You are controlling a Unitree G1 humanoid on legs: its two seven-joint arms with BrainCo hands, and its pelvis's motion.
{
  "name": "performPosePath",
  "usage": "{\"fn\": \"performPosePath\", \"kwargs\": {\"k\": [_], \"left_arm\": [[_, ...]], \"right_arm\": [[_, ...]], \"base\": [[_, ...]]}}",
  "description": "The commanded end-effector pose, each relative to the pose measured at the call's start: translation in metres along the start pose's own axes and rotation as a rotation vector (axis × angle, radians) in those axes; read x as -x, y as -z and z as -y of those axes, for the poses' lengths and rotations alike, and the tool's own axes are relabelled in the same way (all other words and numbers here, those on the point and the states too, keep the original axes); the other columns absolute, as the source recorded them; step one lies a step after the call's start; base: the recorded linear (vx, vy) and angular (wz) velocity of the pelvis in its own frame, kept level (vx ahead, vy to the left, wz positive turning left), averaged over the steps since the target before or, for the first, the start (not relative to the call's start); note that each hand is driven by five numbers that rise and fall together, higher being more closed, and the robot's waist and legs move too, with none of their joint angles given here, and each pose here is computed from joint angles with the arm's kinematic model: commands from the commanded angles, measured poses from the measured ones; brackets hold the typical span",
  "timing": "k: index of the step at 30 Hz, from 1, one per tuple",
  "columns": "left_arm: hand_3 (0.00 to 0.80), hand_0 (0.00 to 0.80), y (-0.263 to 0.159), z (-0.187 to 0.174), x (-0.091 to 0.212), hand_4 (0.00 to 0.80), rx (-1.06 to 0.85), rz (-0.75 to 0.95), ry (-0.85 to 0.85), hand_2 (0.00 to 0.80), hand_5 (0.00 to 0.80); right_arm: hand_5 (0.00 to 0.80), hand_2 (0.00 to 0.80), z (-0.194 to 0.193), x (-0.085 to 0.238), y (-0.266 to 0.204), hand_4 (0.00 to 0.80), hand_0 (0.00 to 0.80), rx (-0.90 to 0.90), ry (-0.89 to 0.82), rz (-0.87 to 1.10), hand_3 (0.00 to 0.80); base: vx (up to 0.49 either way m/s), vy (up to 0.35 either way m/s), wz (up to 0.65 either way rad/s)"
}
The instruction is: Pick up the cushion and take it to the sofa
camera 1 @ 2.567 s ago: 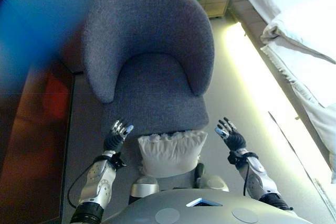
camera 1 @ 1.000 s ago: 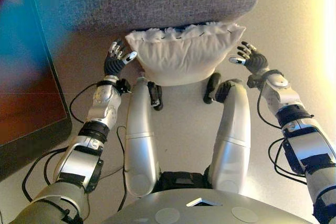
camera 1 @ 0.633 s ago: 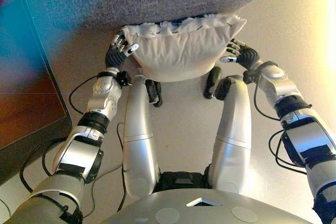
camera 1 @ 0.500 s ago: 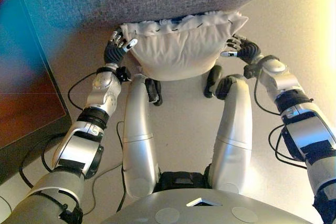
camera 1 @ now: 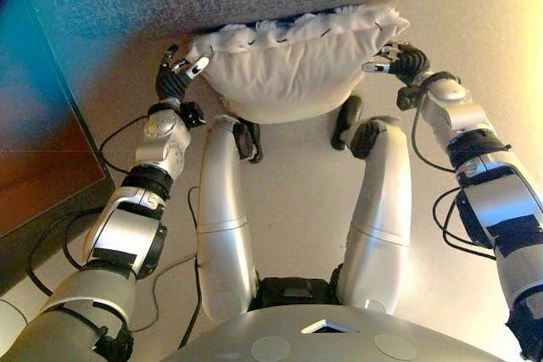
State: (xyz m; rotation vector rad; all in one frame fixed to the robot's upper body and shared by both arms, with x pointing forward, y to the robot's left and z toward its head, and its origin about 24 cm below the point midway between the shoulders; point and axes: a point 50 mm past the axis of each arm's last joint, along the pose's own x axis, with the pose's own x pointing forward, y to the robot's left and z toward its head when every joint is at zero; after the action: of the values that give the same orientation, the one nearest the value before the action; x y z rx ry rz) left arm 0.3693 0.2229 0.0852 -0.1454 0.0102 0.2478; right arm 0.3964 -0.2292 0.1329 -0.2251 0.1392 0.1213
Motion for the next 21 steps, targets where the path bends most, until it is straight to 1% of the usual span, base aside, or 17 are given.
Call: {"fn": "performPosePath", "kwargs": {"k": [1,6,10,12,15,18,21], "left_arm": [[0.000,0.000,0.010,-0.003,0.008,0.000,0.113,0.031,-0.083,0.000,0.000],[0.000,0.000,0.035,0.002,0.021,0.000,0.072,-0.031,-0.014,0.000,0.000],[0.000,0.000,0.033,0.014,0.021,0.000,0.077,-0.028,0.074,0.000,0.000],[0.000,0.000,0.030,0.025,0.020,0.000,0.052,-0.037,0.149,0.000,0.000],[0.000,0.000,0.025,0.035,0.016,0.000,-0.001,-0.053,0.211,0.000,0.000],[0.000,0.000,0.018,0.034,0.010,0.000,0.025,-0.050,0.153,0.000,0.000],[0.000,0.000,0.020,0.027,0.009,0.000,0.038,-0.070,0.098,0.000,0.000]], "right_arm": [[0.000,0.000,-0.002,-0.002,-0.019,0.000,0.000,-0.005,-0.002,0.084,0.000],[0.000,0.000,-0.004,-0.002,-0.022,0.000,0.000,-0.016,0.026,0.089,0.000],[0.000,0.000,0.005,0.000,-0.017,0.000,0.000,-0.036,0.087,0.063,0.000],[0.000,0.000,0.008,0.000,-0.014,0.000,0.000,-0.041,0.126,0.045,0.000],[0.000,0.000,0.015,0.001,-0.011,0.000,0.000,-0.051,0.179,0.019,0.000],[0.000,0.000,0.021,0.002,-0.006,0.000,0.000,-0.056,0.228,-0.013,0.000],[0.000,0.000,0.024,0.003,0.002,0.000,0.000,-0.066,0.250,-0.032,0.000]], "base": [[0.000,0.000,0.00],[-0.007,-0.010,0.01],[0.000,0.000,0.00],[0.000,0.000,0.00],[0.000,0.000,0.00],[0.000,0.000,0.00],[0.003,-0.013,0.00]]}}
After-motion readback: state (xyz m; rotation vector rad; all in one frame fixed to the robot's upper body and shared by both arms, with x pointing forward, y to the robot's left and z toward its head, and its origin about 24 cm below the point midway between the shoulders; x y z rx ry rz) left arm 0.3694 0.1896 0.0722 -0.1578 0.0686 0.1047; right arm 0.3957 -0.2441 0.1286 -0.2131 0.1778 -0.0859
